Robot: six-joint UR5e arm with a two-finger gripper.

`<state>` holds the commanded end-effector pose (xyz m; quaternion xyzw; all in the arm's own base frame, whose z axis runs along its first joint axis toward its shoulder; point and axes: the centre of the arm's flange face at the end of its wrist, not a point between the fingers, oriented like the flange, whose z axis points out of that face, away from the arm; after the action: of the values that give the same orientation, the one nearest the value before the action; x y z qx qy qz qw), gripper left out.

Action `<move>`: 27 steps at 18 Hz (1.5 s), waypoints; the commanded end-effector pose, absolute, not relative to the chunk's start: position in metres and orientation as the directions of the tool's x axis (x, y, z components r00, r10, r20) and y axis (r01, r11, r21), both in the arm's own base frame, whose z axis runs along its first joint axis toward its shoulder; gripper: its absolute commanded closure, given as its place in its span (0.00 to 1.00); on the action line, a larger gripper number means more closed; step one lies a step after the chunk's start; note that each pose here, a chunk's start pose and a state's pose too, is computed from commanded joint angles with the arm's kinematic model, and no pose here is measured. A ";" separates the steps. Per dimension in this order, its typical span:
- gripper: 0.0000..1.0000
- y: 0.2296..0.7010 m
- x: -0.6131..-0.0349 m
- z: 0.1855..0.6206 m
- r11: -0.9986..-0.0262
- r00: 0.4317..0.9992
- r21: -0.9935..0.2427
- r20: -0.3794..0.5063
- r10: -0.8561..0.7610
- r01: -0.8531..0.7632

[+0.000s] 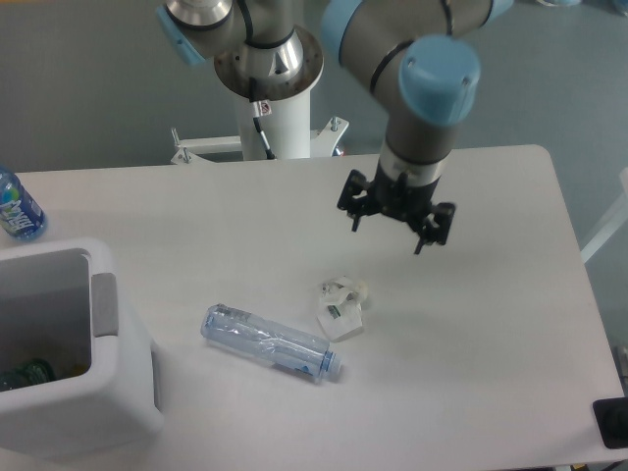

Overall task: Place the trash in the trash can
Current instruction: 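Lower the gripper onto the crumpled white paper and close it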

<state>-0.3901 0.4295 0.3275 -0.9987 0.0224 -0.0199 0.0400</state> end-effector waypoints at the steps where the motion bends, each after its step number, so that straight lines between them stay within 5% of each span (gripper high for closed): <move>1: 0.00 0.429 -0.388 0.317 -0.995 0.998 -0.088 0.026 -0.050 -0.047; 20: 0.02 0.465 -0.368 0.214 -0.974 0.977 -0.080 0.013 -0.214 -0.213; 27: 0.94 0.464 -0.368 0.215 -0.976 0.978 -0.076 0.010 -0.207 -0.206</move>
<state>-0.3678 0.4641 0.2146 -0.9939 0.1037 -0.0087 0.0371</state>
